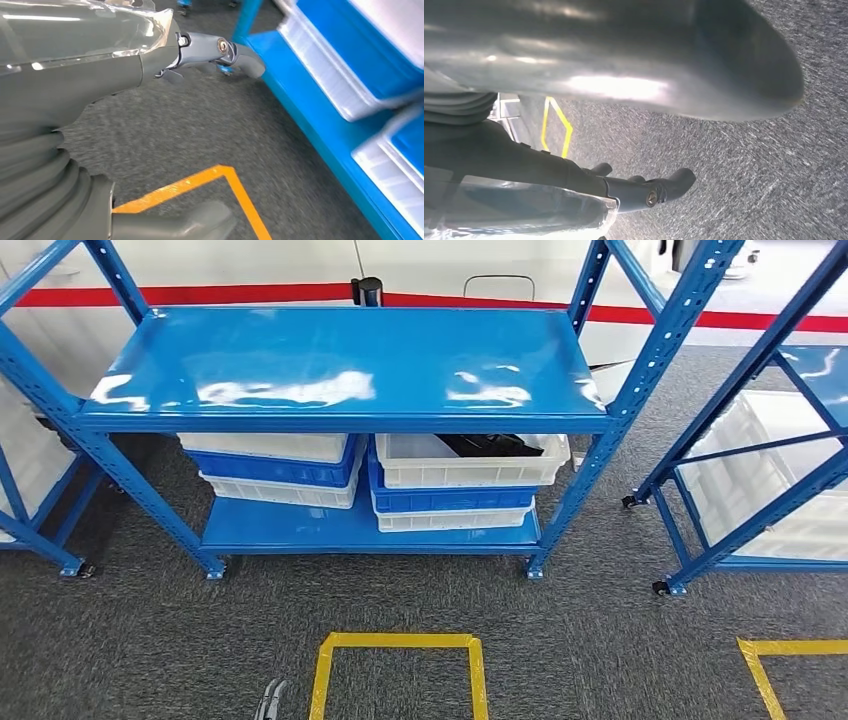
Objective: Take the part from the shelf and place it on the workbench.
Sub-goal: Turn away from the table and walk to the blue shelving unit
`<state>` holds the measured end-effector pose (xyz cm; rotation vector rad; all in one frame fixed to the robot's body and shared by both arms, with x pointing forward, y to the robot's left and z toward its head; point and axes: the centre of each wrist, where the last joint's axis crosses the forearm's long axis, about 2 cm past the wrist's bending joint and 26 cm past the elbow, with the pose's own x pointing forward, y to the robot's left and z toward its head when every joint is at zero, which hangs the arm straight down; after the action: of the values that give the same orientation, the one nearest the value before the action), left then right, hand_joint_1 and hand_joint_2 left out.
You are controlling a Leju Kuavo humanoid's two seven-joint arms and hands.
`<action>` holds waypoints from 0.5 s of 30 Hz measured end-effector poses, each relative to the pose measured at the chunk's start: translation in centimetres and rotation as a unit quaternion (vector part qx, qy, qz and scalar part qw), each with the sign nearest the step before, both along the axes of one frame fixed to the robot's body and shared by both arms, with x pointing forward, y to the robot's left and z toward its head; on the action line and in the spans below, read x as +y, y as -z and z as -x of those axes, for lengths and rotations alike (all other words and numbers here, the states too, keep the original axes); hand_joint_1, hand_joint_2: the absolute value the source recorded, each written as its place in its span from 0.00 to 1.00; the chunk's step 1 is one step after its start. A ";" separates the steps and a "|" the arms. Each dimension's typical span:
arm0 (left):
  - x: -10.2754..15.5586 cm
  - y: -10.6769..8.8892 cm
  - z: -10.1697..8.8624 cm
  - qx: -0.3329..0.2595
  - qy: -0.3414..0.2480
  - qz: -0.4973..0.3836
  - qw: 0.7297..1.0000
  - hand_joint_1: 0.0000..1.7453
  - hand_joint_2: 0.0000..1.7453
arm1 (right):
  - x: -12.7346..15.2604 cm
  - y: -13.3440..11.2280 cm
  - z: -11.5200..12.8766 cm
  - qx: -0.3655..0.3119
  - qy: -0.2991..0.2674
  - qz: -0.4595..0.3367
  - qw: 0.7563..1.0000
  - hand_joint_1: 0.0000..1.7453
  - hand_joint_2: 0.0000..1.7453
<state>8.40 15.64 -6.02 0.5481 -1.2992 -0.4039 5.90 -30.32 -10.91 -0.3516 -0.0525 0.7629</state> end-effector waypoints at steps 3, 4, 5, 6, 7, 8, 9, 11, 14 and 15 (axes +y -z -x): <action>0.0 0.0 0.1 -0.001 0.001 -0.001 1.000 0.00 0.00 | 0.0 0.0 -0.1 -0.003 0.001 0.001 1.000 0.00 0.00; 0.0 0.0 0.0 -0.002 0.003 0.000 1.000 0.00 0.00 | 0.0 0.0 -0.1 -0.005 0.002 0.001 1.000 0.00 0.00; -0.1 -0.1 0.0 -0.003 0.004 0.000 1.000 0.00 0.00 | 0.0 0.0 -0.2 -0.007 0.002 0.001 1.000 0.00 0.00; -0.1 -0.1 0.0 -0.004 0.005 0.000 1.000 0.00 0.00 | 0.0 0.0 -0.2 -0.008 0.003 0.002 1.000 0.00 0.00; -0.1 -0.1 0.0 -0.005 0.005 0.000 1.000 0.00 0.00 | 0.1 -0.1 -0.3 -0.009 0.003 0.001 1.000 0.00 0.00; -0.1 -0.1 0.1 -0.005 0.005 0.000 1.000 0.00 0.00 | 0.1 -0.1 -0.4 -0.010 0.003 0.001 1.000 0.00 0.00; -0.1 -0.1 0.1 -0.004 0.005 0.000 1.000 0.00 0.00 | 0.2 -0.1 -0.5 -0.010 0.004 0.000 1.000 0.00 0.00; -0.1 -0.1 0.1 -0.005 0.006 0.000 1.000 0.00 0.00 | 0.2 -0.1 -0.4 -0.010 0.004 0.000 1.000 0.00 0.00; -0.1 -0.1 0.0 -0.006 0.008 0.000 1.000 0.00 0.00 | 0.2 0.0 -0.1 -0.007 0.004 0.000 1.000 0.00 0.00; -0.1 -0.1 0.1 -0.006 0.008 0.000 1.000 0.00 0.00 | 0.2 0.0 -0.1 -0.007 0.004 0.000 1.000 0.00 0.00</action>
<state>8.33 15.51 -5.95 0.5413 -1.3153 -0.4150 5.97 -30.11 -10.89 -0.3562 -0.0639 0.7526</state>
